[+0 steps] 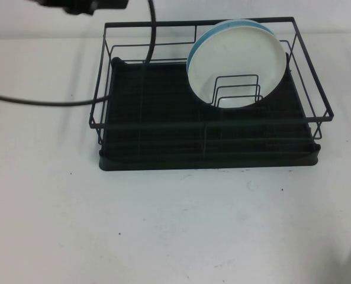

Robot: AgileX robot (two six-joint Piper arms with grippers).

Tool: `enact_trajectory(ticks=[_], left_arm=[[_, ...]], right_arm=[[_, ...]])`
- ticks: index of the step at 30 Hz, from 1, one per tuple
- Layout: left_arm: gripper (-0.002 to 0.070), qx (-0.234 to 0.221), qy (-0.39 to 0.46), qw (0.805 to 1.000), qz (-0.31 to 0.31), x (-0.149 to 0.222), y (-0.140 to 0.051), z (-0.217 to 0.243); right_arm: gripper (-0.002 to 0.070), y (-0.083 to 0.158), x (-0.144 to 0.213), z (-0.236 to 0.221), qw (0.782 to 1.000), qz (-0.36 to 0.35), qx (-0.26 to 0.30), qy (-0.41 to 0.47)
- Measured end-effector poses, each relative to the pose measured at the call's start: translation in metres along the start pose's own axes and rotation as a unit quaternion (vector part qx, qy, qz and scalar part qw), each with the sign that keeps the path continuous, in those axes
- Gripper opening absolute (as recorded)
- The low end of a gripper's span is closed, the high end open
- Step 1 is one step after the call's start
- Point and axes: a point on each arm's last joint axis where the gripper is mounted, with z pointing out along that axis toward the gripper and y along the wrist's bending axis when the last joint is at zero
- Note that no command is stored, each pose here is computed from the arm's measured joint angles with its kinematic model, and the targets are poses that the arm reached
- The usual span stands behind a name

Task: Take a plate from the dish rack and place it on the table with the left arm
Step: Grasp the plate from the shelf

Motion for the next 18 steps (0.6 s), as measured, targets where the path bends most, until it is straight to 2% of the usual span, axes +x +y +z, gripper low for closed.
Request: enact_trajectory(ticks=[5,9,12,18], left_arm=[[-0.0003,-0.003,-0.02,1.0,-0.002,-0.003,0.017,0.04],[0.0027,-0.007,-0.021,0.999,0.023,-0.002,0.018,0.08],[0.0106,-0.016,-0.026,0.998,0.055,-0.002,0.014,0.11],[0.0352,-0.041,-0.039,0.995,0.08,0.004,0.009,0.161]], right_arm=[[-0.0018,0.0,0.0,0.0,1.0,0.0,0.0,0.0],[-0.0018,0.0,0.0,0.0,1.0,0.0,0.0,0.0],[-0.0018,0.0,0.0,0.0,1.0,0.0,0.0,0.0],[-0.0018,0.0,0.0,0.0,1.0,0.0,0.0,0.0]])
